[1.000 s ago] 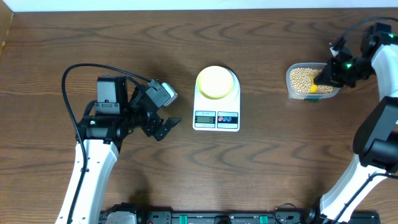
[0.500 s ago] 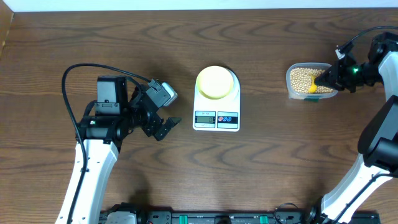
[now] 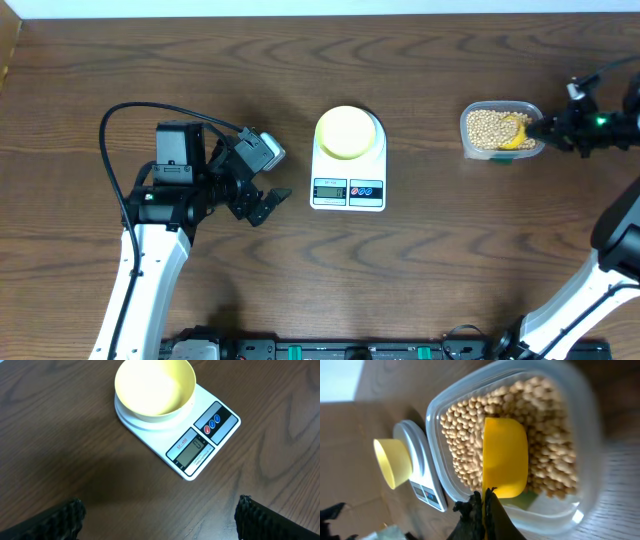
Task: Scoop item into bowl and weigh 50g on scale
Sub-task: 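Drag the scoop through the soybeans and lift it filled, then carry the filled scoop with the right gripper over the yellow bowl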
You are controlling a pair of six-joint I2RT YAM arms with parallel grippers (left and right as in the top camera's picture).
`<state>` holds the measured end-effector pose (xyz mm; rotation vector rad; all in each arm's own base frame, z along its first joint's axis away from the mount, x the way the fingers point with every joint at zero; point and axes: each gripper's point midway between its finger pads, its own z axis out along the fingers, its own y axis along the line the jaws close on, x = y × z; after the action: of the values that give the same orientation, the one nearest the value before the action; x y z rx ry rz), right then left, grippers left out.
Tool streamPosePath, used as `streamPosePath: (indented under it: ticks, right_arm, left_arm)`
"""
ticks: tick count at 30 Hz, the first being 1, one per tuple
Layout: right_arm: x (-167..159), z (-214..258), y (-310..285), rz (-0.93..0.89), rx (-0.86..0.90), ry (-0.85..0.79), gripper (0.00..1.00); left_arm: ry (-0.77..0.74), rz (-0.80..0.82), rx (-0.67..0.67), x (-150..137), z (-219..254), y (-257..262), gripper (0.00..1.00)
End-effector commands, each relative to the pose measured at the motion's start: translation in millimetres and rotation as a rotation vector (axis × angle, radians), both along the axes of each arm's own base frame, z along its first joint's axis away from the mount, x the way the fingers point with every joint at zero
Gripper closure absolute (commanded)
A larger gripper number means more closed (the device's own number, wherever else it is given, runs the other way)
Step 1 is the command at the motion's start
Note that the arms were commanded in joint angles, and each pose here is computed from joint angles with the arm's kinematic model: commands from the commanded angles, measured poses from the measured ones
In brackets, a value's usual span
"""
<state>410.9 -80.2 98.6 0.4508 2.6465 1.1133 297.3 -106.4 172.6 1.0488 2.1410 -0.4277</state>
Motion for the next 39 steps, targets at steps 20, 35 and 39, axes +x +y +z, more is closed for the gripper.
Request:
streamPosePath:
  ticks: [20, 35, 39]
  right_arm:
    - [-6, 39, -17, -0.089, 0.271, -0.136, 0.99]
    - [-4, 63, 7, -0.048, 0.400, -0.211, 0.99]
    - [-3, 65, 27, -0.011, 0.422, -0.190, 0.99]
  left_arm:
    - [-0.005, 0.003, -0.011, 2, 6, -2, 0.02]
    - [-0.005, 0.004, -0.011, 2, 6, -2, 0.02]
    - [-0.005, 0.003, -0.011, 2, 6, -2, 0.02]
